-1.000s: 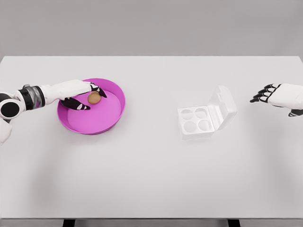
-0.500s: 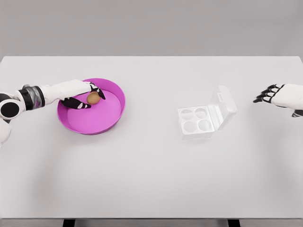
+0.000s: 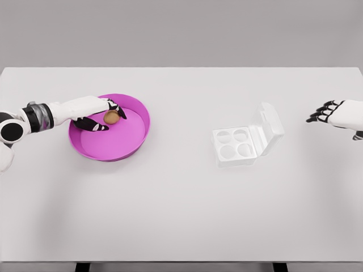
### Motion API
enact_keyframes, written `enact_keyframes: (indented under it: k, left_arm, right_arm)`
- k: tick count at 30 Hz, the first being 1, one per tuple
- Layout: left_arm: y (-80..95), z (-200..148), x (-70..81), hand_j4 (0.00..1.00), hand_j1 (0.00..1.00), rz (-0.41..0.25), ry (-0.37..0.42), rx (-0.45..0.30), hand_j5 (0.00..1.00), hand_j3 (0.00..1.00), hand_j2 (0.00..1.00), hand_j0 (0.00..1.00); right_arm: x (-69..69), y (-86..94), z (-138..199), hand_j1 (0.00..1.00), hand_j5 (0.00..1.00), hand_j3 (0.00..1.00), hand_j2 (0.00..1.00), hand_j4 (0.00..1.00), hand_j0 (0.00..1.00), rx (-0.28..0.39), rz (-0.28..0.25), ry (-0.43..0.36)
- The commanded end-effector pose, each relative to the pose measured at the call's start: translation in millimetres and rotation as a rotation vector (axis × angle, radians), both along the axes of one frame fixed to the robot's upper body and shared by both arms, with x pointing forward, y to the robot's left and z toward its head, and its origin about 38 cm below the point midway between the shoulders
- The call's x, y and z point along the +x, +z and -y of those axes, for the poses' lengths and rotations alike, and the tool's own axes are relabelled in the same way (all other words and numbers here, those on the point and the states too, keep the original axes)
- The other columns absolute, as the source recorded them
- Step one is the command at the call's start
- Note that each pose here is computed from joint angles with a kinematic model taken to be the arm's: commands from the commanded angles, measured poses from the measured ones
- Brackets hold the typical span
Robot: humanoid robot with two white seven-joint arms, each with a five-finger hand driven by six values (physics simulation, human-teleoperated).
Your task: Pack egg into the box and close the box lid
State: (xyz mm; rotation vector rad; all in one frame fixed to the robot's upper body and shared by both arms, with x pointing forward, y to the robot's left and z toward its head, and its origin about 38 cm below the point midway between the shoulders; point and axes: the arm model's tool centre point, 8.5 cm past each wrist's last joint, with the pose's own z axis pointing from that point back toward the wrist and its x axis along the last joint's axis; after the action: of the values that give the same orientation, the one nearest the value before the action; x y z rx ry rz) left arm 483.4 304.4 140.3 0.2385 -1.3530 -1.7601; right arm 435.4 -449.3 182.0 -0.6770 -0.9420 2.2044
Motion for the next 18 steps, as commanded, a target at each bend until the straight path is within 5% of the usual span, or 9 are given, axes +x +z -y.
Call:
enact_keyframes:
  k: [1,18]
  left_arm:
    - [0.5,-0.3,0.1,0.64,0.64,-0.001,0.002,-0.005,0.64,0.64,0.64,0.64]
    - [-0.8,-1.2,-0.7,0.51,0.51,-0.004,0.003,-0.004,0.51,0.51,0.51,0.51]
  right_arm:
    - [-0.1,1.1,0.9,1.0,1.0,1.0,1.0,1.0,1.0,0.003,0.002,-0.003]
    - [-0.4,0.6,1.0,1.0,1.0,1.0,1.0,1.0,1.0,0.004,0.001,-0.004]
